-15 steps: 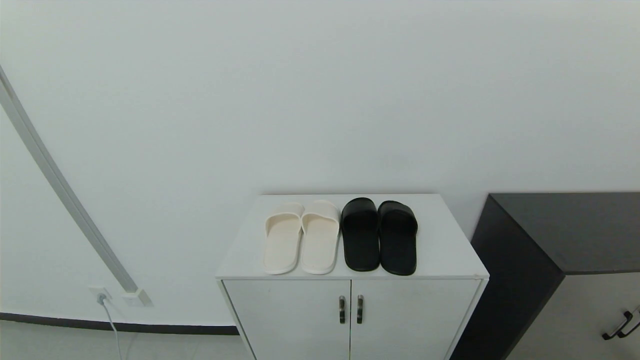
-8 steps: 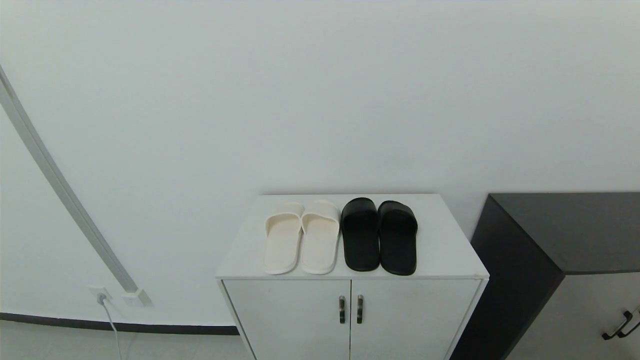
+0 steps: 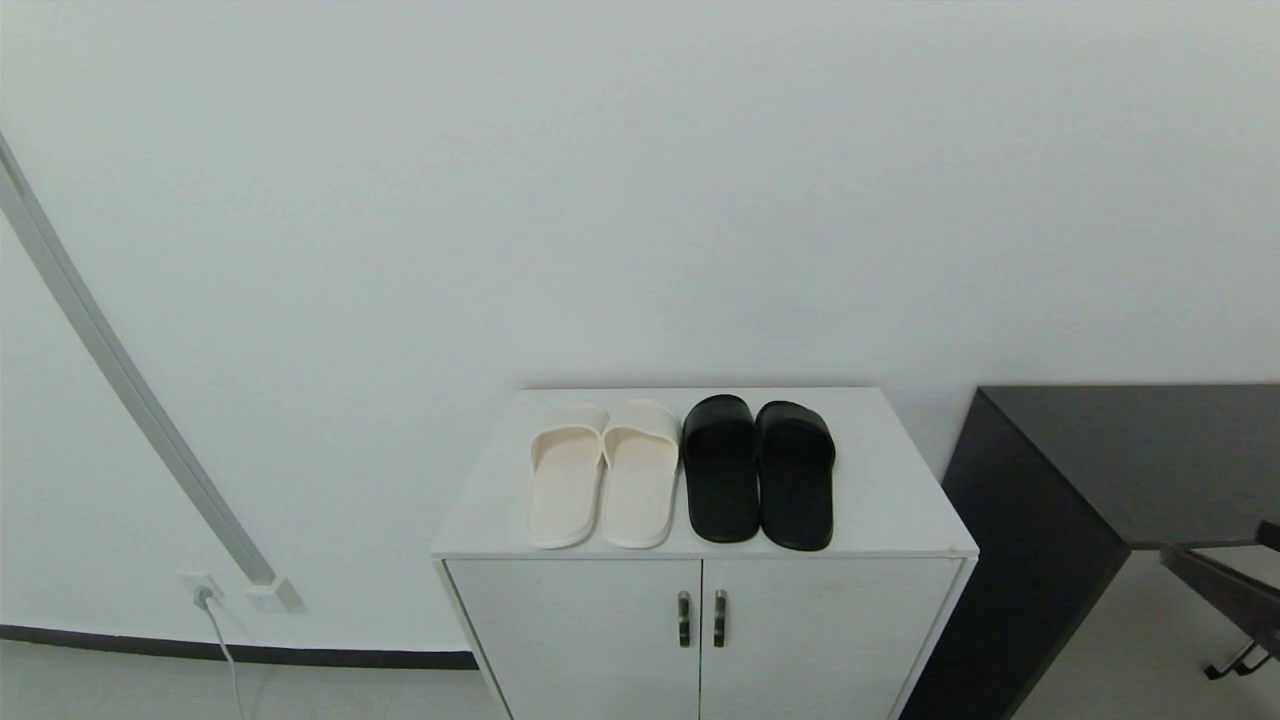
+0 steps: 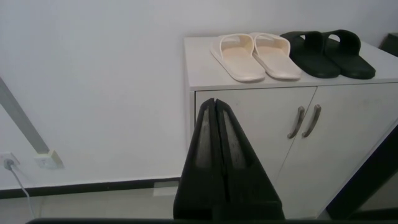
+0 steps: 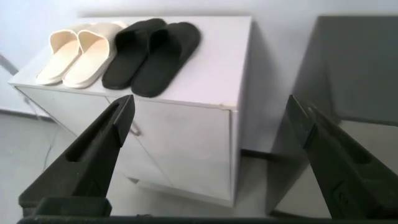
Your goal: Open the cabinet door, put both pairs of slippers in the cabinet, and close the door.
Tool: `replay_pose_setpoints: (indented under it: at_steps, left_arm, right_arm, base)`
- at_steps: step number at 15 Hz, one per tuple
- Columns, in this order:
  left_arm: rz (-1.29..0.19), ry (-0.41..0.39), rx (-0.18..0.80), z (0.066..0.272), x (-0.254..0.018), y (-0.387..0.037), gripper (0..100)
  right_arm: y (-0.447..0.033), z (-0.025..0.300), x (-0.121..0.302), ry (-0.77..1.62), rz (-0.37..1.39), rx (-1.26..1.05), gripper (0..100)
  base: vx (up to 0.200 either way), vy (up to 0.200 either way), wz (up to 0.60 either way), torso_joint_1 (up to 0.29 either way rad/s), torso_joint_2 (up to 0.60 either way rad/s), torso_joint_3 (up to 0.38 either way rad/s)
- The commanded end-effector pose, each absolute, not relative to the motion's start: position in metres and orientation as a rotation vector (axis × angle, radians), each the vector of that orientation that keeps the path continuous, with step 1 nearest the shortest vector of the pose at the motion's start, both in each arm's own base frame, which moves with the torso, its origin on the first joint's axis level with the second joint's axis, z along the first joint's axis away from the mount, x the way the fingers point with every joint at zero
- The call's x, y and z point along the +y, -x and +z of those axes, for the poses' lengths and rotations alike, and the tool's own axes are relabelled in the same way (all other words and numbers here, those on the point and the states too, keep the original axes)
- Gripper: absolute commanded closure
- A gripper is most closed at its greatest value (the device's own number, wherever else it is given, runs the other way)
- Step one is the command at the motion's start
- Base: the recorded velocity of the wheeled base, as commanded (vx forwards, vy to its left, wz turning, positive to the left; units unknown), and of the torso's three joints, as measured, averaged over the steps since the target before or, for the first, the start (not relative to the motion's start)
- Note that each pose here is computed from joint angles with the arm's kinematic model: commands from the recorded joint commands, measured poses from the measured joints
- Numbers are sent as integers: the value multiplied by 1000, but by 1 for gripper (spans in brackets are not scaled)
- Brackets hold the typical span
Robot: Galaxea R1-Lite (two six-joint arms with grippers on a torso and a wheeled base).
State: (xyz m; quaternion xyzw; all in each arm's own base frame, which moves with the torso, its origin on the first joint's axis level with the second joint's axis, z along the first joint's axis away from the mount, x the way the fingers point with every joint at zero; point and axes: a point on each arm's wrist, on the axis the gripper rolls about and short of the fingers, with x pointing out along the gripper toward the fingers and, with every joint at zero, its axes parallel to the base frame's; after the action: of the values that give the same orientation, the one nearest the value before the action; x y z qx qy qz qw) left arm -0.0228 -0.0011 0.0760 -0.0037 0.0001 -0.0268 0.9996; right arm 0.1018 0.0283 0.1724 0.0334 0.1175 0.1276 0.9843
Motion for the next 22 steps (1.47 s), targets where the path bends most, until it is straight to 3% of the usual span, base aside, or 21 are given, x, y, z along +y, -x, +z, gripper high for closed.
replay_pose_setpoints:
  at_steps: [1, 6, 8, 13, 22]
  left_arm:
    - [-54, 6, 0, 76, -1, 23, 100]
    - [-54, 5, 0, 76, -1, 23, 100]
    - [-54, 5, 0, 76, -1, 23, 100]
    - [-55, 5, 0, 76, -1, 23, 100]
    - [-54, 6, 0, 76, -1, 23, 100]
  right_arm:
    - [-137, 183, 69, -91, 309, 289, 0]
    - [-168, 193, 146, -92, 300, 295, 0]
    - [-177, 191, 158, -85, 284, 297, 0]
    - [-237, 152, 220, -77, 156, 264, 0]
    - [-301, 101, 268, -51, 105, 282, 0]
  base:
    - [0, 0, 0, 0, 0, 0]
    - [0, 0, 0, 0, 0, 0]
    - [0, 0, 0, 0, 0, 0]
    - [0, 0, 0, 0, 0, 0]
    - [0, 0, 0, 0, 0, 0]
